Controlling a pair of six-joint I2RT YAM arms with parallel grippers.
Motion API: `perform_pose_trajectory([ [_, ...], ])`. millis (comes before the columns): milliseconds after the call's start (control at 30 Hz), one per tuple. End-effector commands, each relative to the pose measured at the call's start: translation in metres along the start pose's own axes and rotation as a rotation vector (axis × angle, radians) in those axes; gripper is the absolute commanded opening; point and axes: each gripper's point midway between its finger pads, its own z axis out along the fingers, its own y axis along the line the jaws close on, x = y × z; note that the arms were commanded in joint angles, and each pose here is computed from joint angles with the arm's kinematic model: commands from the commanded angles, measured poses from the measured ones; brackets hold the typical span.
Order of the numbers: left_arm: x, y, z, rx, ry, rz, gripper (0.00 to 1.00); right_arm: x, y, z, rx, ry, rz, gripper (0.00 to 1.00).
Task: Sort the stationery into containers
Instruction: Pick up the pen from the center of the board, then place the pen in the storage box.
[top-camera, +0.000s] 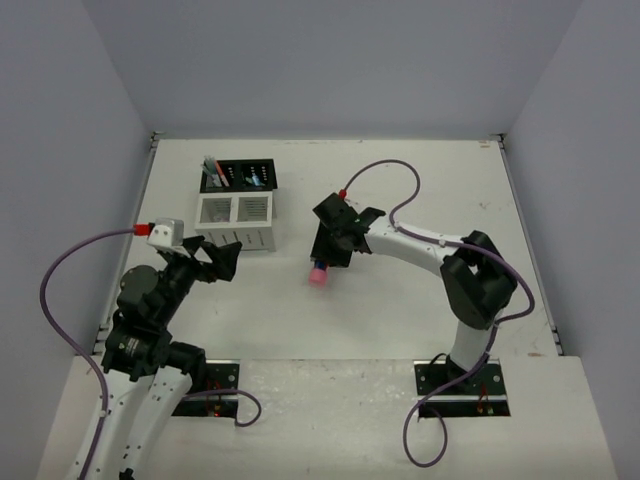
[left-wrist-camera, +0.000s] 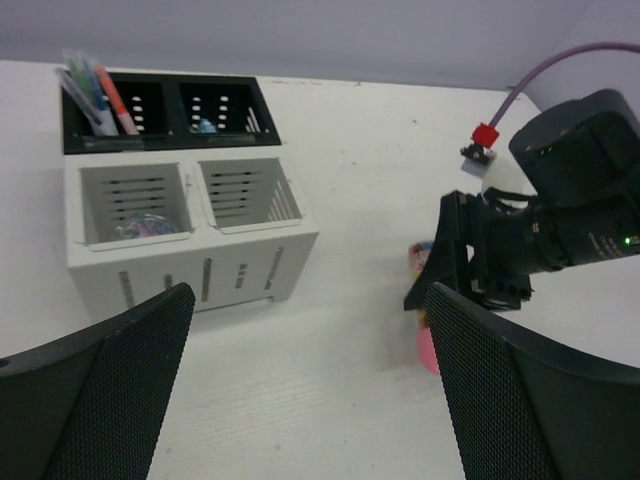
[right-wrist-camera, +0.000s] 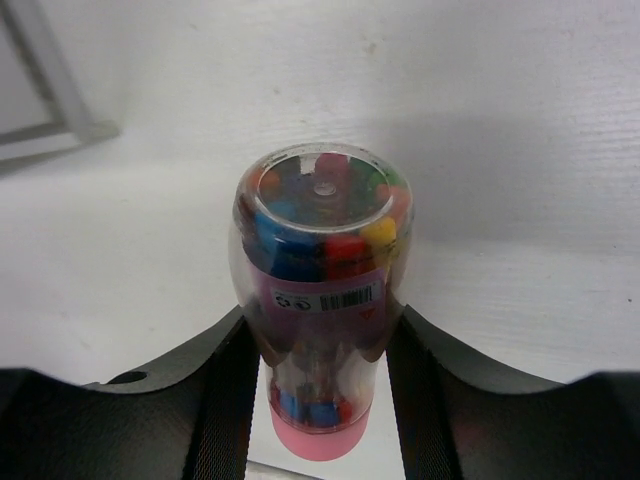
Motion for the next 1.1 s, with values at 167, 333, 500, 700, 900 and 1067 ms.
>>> perform_pose_trajectory([
  [167,0.041,-0.061,0.016,0.360,0.090,-0.294,1.00,-0.045,0.032,-0.084,-0.242,-0.224,0.221,0.00],
  [333,0.058,-0.085,0.021,0.536,0.042,-0.395,1.00,-0.047,0.046,-0.121,-0.353,-0.223,0.253,0.00],
  [500,0.078,-0.124,0.024,0.647,0.063,-0.399,1.00,-0.047,0.049,-0.143,-0.425,-0.229,0.284,0.00],
  [700,0.073,-0.147,0.038,0.689,0.011,-0.353,1.00,-0.043,0.050,-0.157,-0.466,-0.225,0.274,0.00],
  [900,0.064,-0.161,0.057,0.696,-0.017,-0.345,1.00,-0.040,0.051,-0.161,-0.482,-0.213,0.253,0.00],
  [1067,0.061,-0.169,0.068,0.707,-0.021,-0.339,1.00,-0.038,0.055,-0.165,-0.501,-0.206,0.231,0.00],
])
